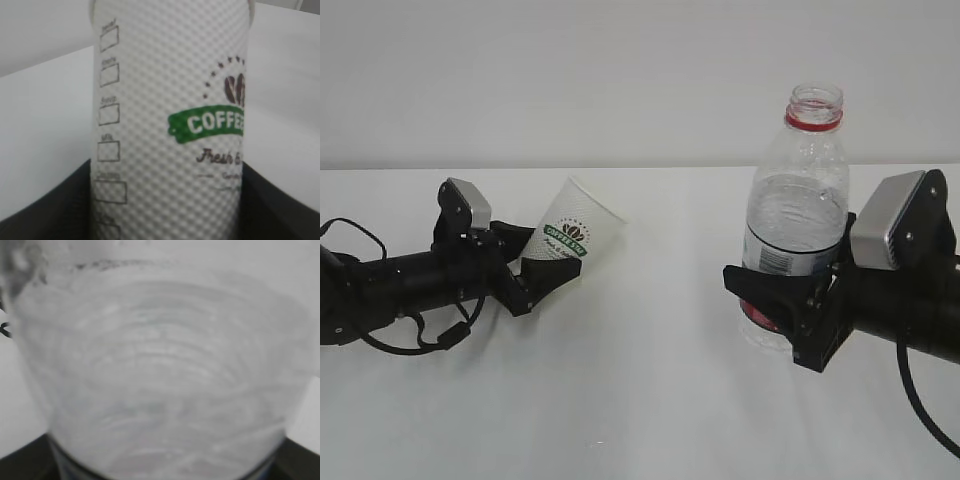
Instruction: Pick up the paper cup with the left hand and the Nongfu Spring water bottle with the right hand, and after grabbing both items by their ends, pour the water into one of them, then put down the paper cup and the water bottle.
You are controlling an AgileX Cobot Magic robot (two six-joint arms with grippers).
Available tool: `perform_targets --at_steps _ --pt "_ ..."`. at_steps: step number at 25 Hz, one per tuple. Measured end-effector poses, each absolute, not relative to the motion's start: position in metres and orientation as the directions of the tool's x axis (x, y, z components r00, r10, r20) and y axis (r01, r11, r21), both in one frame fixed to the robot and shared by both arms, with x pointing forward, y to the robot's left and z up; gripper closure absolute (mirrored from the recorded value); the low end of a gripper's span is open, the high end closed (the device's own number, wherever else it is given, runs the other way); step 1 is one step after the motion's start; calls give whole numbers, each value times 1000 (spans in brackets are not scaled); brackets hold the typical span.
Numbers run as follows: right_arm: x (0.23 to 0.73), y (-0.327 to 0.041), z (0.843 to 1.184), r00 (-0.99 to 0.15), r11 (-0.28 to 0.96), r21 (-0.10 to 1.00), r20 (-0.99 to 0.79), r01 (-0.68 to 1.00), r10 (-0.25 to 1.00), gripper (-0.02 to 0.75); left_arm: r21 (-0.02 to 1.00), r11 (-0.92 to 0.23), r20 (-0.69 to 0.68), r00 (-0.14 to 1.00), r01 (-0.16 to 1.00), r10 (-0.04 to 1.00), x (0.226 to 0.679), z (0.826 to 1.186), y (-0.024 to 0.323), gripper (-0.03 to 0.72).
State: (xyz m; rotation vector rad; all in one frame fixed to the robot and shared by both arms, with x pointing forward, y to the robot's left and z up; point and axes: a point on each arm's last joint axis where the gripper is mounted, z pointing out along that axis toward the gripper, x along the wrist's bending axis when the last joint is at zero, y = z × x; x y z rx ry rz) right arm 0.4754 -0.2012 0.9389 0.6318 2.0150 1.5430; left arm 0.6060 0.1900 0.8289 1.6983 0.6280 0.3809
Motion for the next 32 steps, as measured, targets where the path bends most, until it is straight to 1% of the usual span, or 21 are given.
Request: perform_targets --at_steps 6,12,14,18,22,27,29,32 --pt "476 -202 939 -751 240 969 -119 55 650 225 969 -156 -81 845 190 528 600 832 186 145" --pt "478 -204 939 -725 225 972 -105 70 681 225 977 -172 -30 883 125 469 599 858 183 145" --pt "478 -204 939 -725 224 972 -105 70 681 225 980 -169 -14 885 104 465 599 866 182 145" --pt "479 -204 939 -724 224 972 -104 71 682 225 982 -160 -12 879 100 477 600 869 183 146" --pt "479 -204 939 -724 224 972 -104 71 682 225 989 -95 -35 809 111 586 610 873 189 146" --pt "479 -204 939 -724 224 972 -104 71 682 225 997 -62 24 643 36 766 627 879 204 146" --pt "479 -204 939 -724 224 972 -104 71 682 225 997 -72 47 572 22 819 632 875 210 146" --pt "479 -204 939 -724 224 972 -104 71 682 225 996 -80 48 470 48 882 636 858 220 146"
